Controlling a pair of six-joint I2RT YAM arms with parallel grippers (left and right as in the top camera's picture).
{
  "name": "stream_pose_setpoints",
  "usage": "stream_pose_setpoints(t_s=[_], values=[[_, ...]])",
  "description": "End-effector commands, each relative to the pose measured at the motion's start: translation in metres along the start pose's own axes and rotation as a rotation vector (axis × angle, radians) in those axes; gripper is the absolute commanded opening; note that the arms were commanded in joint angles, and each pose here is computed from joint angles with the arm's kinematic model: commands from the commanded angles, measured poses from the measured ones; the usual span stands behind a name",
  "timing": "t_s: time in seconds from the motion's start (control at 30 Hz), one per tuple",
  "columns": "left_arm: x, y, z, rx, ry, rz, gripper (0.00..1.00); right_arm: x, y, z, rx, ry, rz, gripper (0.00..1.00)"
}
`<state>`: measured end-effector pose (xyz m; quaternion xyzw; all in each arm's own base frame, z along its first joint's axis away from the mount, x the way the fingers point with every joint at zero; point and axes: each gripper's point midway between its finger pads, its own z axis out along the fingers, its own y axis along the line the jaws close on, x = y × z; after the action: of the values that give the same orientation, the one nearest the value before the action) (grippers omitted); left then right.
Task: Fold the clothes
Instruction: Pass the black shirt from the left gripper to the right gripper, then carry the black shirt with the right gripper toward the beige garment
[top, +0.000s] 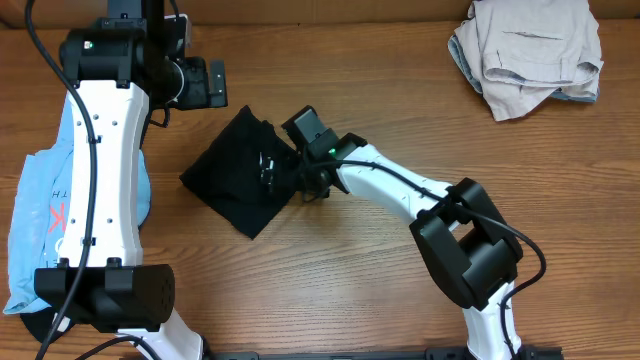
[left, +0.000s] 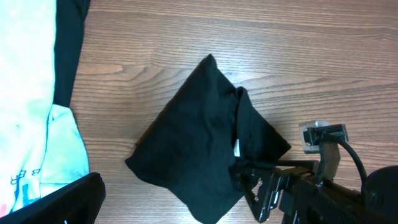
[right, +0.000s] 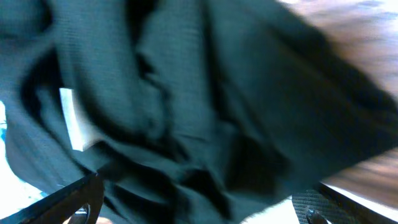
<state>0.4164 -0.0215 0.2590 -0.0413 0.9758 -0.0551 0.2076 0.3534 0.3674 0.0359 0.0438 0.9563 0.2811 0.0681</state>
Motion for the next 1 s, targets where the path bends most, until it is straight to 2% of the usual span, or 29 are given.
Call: stream_pose_setpoints(t_s=[0.0,0.07,0.2,0.33,0.5,0.63,0.97], values=[[-0.003,0.005,-0.006,-0.015,-0.017,0.023,1.00,0.014,0.005,0.018,-0.013,0.027,-0.009,0.94],[-0.003,0.005,-0.006,-0.015,-0.016,0.024,1.00,0.019,0.004,0.028,-0.009,0.038,-0.022,0.85],[-0.002,0.005,-0.005,-0.015,-0.011,0.024,1.00,0.032,-0.005,0.048,0.000,0.086,-0.026,0.52],[0.000,0.005,-0.005,-0.016,-0.004,0.024,1.00,0.035,0.006,0.048,-0.061,0.116,-0.062,0.06],[0.003,0.007,0.000,-0.022,0.013,0.024,1.00,0.026,0.029,0.031,-0.173,0.136,-0.133,0.04],[0.007,0.010,0.007,-0.035,0.032,0.036,1.00,0.005,0.046,-0.013,-0.245,0.103,-0.190,0.04],[0.004,0.013,0.013,-0.049,0.020,0.035,1.00,-0.085,0.061,-0.196,-0.322,-0.200,-0.269,0.04]])
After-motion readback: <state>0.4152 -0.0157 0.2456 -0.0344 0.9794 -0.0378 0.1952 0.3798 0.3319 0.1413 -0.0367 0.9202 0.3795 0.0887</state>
